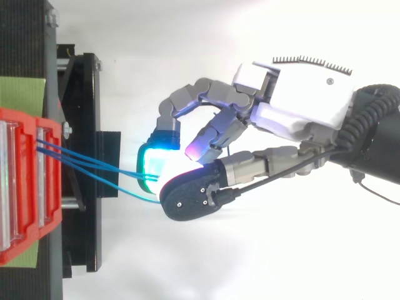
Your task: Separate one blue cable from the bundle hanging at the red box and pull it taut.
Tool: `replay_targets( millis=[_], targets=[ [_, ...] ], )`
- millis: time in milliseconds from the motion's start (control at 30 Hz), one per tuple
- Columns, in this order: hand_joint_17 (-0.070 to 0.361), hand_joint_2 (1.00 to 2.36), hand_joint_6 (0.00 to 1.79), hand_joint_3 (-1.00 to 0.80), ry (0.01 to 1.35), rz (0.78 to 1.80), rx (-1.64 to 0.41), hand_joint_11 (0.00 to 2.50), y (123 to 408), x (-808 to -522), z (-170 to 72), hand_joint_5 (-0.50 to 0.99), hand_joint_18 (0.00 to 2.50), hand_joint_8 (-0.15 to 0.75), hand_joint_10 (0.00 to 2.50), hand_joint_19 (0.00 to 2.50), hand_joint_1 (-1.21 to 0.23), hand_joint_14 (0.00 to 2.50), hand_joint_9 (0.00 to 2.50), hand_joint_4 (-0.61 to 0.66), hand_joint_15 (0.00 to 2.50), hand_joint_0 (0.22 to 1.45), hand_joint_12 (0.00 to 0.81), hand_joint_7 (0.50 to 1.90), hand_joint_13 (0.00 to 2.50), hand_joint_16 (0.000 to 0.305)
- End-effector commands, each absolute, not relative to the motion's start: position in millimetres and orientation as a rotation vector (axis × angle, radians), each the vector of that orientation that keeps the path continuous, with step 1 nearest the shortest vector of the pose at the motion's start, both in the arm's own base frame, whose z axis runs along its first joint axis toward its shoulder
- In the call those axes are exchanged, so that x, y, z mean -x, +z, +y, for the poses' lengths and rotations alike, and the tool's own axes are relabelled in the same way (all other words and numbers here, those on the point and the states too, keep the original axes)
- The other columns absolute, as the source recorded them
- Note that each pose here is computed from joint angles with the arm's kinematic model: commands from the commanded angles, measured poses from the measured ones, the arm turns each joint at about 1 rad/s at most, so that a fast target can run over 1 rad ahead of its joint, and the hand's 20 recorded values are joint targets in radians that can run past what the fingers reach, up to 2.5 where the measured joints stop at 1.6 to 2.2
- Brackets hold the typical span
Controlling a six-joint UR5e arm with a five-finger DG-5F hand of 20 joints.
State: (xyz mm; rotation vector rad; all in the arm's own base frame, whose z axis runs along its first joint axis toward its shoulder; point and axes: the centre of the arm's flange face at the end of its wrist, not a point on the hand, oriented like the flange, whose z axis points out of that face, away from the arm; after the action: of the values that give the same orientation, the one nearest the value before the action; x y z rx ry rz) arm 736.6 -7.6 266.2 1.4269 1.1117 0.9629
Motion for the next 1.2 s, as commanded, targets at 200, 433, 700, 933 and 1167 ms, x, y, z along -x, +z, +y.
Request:
replay_targets(
  millis=[200, 433, 700, 933, 1167],
  targets=[
    [0.109, 1.0, 0.94, -0.5, 0.963, 1.112, -1.427, 1.19, 266.0, -736.5, -7.3, -0.22, 0.61, 0.231, 0.02, 0.56, -0.9, 0.03, 0.96, -0.01, 0.93, 0.77, 0.333, 0.94, 0.88, 0.048],
    [0.109, 1.0, 0.93, -0.5, 0.958, 1.115, -1.429, 1.14, 266.7, -735.7, -8.6, -0.22, 0.55, 0.23, 0.02, 0.5, -0.9, 0.03, 0.92, -0.03, 0.7, 0.77, 0.346, 0.94, 0.7, 0.049],
    [0.11, 1.0, 0.91, -0.5, 0.962, 1.114, -1.431, 1.13, 266.7, -735.7, -7.5, -0.21, 0.42, 0.226, 0.02, 0.45, -0.87, 0.02, 0.91, -0.06, 0.5, 0.63, 0.353, 0.97, 0.54, 0.049],
    [0.11, 1.0, 0.87, -0.5, 0.962, 1.114, -1.433, 1.02, 265.6, -735.9, -7.4, -0.18, 0.4, 0.214, 0.02, 0.46, -0.67, 0.02, 0.94, -0.13, 0.48, 0.59, 0.345, 1.0, 0.54, 0.049],
    [0.11, 1.01, 0.84, -0.39, 0.965, 1.111, -1.436, 0.77, 265.6, -735.9, -7.4, -0.17, 0.35, 0.196, 0.02, 0.48, -0.66, 0.02, 0.88, -0.16, 0.44, 0.59, 0.345, 1.02, 0.51, 0.049]
  ],
)
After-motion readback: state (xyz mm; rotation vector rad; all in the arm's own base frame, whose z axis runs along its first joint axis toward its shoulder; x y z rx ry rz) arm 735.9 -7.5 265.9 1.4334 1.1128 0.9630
